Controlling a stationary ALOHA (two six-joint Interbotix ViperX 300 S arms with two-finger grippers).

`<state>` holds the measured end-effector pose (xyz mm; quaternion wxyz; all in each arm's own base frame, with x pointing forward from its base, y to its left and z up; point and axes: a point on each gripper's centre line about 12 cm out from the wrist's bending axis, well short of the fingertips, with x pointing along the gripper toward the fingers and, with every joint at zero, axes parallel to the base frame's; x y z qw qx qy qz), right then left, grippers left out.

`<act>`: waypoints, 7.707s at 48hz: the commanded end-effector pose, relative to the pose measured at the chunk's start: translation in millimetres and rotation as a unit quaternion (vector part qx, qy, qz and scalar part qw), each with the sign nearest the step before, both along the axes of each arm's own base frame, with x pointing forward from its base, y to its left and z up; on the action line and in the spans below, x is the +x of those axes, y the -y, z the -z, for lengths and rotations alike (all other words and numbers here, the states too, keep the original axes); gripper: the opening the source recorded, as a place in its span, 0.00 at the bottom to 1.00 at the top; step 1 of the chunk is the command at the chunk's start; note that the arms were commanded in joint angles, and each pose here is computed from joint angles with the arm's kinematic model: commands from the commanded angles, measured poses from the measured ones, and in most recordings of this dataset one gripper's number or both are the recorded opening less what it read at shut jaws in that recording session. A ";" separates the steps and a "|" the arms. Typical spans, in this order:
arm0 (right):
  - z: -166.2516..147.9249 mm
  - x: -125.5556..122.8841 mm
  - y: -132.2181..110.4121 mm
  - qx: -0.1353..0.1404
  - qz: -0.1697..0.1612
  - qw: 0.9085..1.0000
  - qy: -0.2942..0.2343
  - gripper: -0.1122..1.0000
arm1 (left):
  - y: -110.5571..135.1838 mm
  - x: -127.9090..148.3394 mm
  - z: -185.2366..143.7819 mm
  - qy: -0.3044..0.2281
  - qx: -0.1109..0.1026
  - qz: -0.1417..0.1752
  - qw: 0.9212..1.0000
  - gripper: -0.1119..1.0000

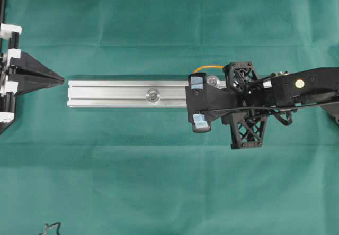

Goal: Hook the rubber onto the shaft.
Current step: 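Loop the ring over the right metal knob with the right gripper, then rotate the right gripper and stretch the ring left toward the left knob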

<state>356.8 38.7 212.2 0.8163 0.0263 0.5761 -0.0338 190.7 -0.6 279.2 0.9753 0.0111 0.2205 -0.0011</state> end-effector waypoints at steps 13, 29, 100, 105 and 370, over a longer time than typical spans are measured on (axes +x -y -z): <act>-15.9 9.8 -13.5 0.005 -0.015 1.000 0.025 0.16 | 0.6 3.3 -11.5 0.014 0.001 0.002 1.000 0.10; -18.1 19.2 -24.5 0.006 -0.027 0.999 0.030 0.16 | 0.6 3.3 -11.5 0.014 0.001 0.002 1.000 0.10; -16.5 9.5 -71.4 0.035 -0.070 0.997 0.023 0.16 | 0.3 3.3 -11.5 0.014 0.001 0.001 1.000 0.10; -17.2 9.5 -71.4 0.040 -0.059 0.997 0.024 0.16 | 0.6 3.3 -11.5 0.014 0.001 0.002 1.000 0.10; 2.7 142.6 24.4 0.189 0.423 0.869 0.170 0.16 | 0.6 3.2 -10.9 0.013 0.002 0.002 1.000 0.10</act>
